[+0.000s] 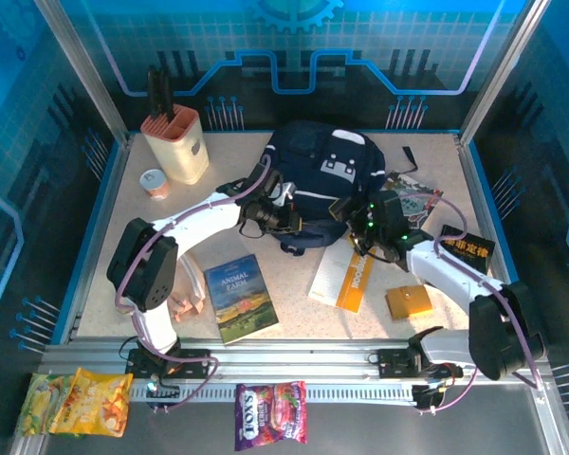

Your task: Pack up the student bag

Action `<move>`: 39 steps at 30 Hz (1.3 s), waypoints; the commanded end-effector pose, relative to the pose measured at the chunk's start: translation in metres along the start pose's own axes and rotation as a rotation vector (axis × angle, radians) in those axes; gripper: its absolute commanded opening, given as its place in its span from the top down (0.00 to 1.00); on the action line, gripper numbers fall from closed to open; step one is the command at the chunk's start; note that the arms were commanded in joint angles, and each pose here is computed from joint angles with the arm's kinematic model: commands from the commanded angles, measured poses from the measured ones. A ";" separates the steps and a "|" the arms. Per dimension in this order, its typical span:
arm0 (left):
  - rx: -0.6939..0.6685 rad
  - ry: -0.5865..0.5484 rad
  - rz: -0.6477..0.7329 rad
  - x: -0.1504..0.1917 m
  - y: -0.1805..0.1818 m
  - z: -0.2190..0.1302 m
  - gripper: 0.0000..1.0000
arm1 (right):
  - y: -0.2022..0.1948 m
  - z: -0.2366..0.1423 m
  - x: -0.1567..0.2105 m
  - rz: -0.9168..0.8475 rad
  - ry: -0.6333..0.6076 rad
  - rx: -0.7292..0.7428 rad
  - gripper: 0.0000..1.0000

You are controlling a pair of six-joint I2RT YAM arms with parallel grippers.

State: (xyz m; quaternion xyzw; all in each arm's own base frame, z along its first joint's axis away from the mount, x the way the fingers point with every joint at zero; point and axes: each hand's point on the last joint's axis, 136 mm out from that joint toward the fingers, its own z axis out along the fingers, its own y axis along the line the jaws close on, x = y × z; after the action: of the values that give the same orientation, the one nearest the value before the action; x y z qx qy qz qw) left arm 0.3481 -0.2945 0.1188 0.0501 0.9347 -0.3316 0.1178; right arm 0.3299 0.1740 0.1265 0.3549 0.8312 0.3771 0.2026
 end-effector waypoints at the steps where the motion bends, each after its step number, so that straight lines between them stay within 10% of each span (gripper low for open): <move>1: 0.067 0.001 0.007 -0.005 -0.022 -0.006 1.00 | -0.010 0.015 0.006 0.086 -0.004 0.018 0.06; 13: 0.082 0.037 0.012 0.009 -0.021 -0.007 1.00 | 0.002 0.061 0.002 0.046 0.022 0.013 0.08; 26: -0.061 -0.021 -0.046 0.013 0.037 -0.034 1.00 | -0.007 0.058 -0.005 -0.104 -0.004 0.133 0.74; 39: -0.150 -0.131 -0.118 0.025 0.101 -0.083 1.00 | 0.057 -0.001 -0.049 -0.434 -0.069 0.070 0.81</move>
State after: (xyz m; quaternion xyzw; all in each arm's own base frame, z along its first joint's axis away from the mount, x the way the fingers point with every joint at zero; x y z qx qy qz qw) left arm 0.3317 -0.1864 0.1214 -0.0265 0.9379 -0.3071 0.1593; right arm 0.3677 0.1925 0.1438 0.2185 0.8969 0.3089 0.2290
